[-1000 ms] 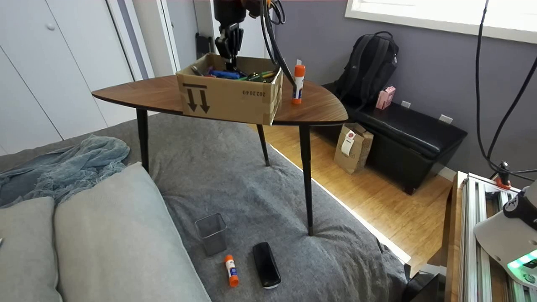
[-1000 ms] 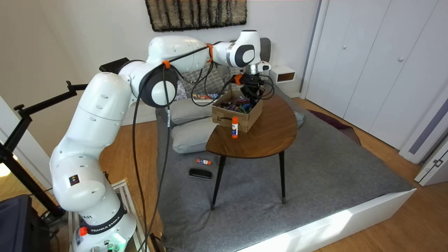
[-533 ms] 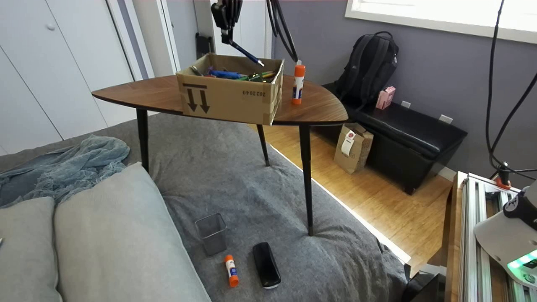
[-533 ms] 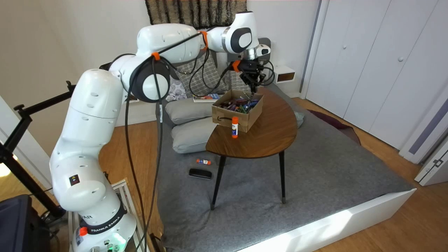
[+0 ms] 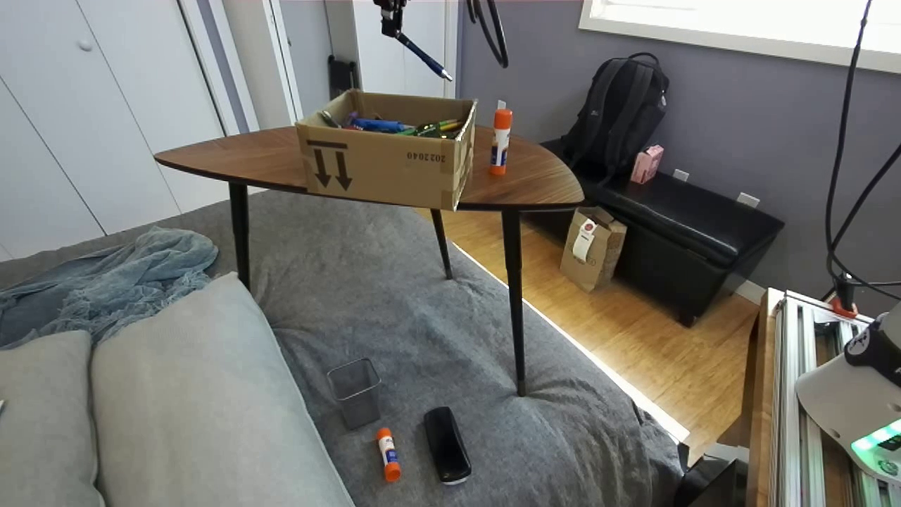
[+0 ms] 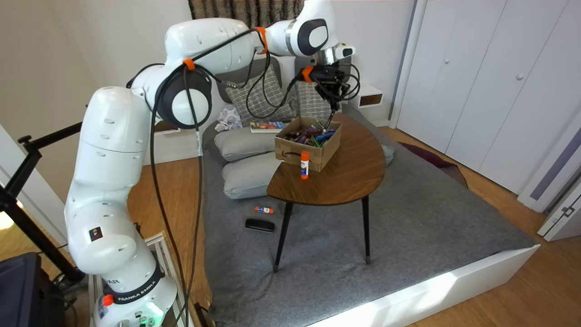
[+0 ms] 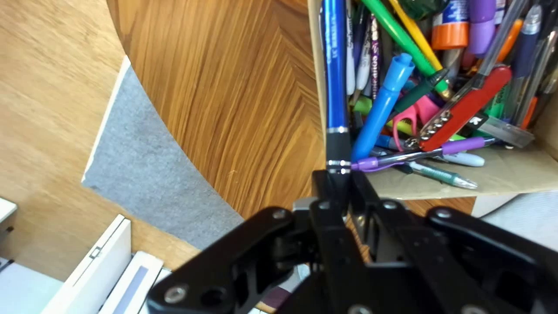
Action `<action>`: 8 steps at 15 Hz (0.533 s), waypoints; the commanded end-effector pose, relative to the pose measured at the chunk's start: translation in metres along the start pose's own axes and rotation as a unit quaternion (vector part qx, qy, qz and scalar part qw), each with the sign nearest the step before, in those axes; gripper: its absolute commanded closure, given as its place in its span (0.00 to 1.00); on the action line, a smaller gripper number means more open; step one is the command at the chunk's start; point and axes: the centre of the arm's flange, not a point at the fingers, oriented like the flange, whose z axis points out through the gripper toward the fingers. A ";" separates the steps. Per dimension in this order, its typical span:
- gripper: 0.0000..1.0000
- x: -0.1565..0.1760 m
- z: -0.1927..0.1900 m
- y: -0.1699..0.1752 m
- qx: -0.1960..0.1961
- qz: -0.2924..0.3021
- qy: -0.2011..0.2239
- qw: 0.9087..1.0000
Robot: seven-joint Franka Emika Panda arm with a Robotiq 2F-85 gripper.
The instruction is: Pick up the black pen from the cardboard box and put it on the table
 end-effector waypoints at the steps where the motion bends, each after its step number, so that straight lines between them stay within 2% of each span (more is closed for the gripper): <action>1: 0.96 -0.029 -0.002 0.019 -0.013 0.022 -0.026 0.999; 8: 0.96 -0.056 0.059 0.058 -0.010 0.062 -0.093 0.994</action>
